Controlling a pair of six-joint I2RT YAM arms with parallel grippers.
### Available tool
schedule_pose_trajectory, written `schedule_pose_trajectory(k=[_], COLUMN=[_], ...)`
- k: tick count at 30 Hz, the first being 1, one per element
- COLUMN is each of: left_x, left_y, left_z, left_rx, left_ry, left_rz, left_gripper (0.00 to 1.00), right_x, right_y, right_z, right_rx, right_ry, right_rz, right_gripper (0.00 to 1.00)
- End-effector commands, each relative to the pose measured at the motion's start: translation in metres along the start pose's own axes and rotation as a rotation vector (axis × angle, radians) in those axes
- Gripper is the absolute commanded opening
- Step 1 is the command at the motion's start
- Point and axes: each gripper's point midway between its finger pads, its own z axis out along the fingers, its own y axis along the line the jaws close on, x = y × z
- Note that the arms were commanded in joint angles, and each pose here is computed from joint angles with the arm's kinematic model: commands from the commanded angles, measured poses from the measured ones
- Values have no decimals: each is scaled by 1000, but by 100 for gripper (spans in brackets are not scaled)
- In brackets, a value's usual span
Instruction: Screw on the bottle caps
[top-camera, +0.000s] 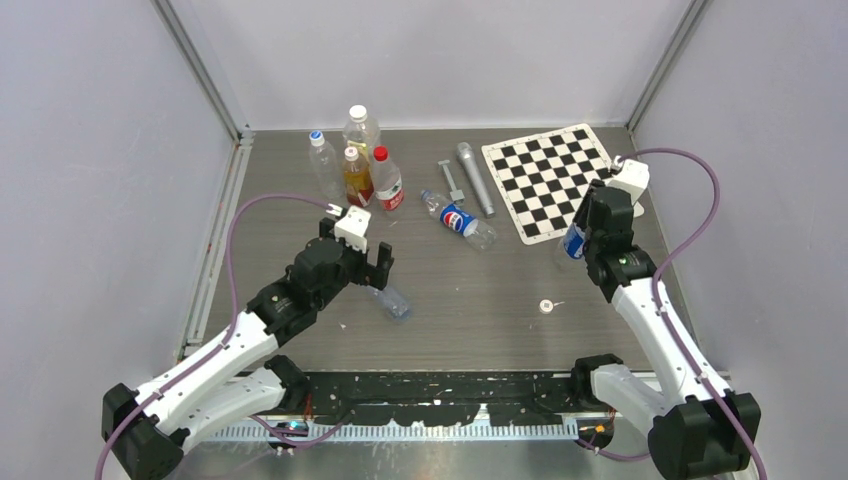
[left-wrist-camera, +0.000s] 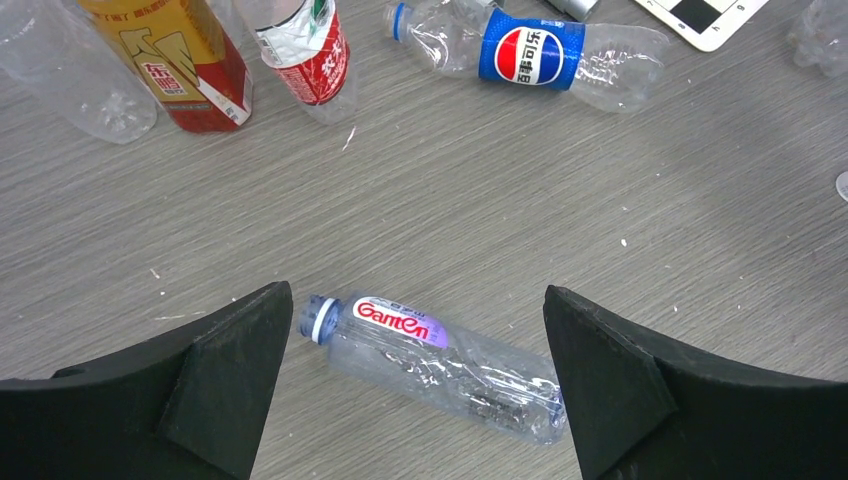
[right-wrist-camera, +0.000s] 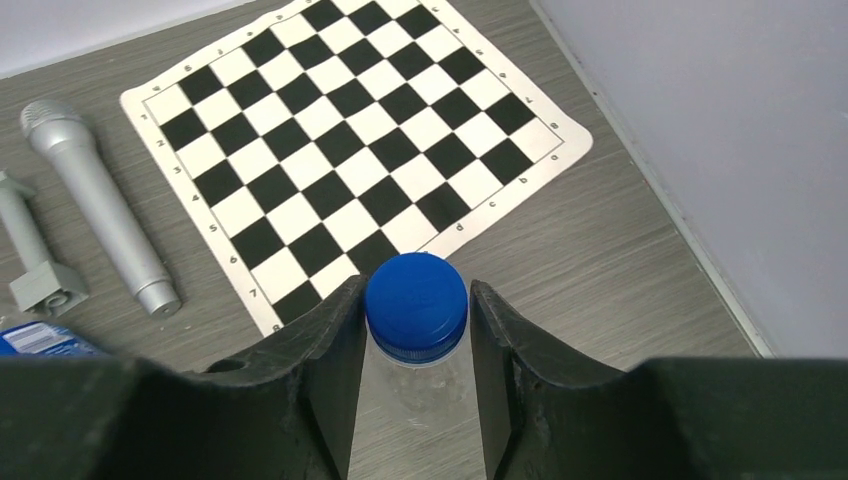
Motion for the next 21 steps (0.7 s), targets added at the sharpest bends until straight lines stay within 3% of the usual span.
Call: schedule_pose_trajectory(k=[1,21], left_x=[-14,-12], left_y=[-1,-3], left_z=[3,6], left_rx=[-1,9], left_ry=[-65,-65], left_rz=[-28,-12], left_gripper=[100,100], right_x=[5,12], right_y=[14,6], right_z=[-3,-12], right_rx=[-103,-97], right_ry=[10,-2], right_rz=[-30,-26], right_gripper=[49,78])
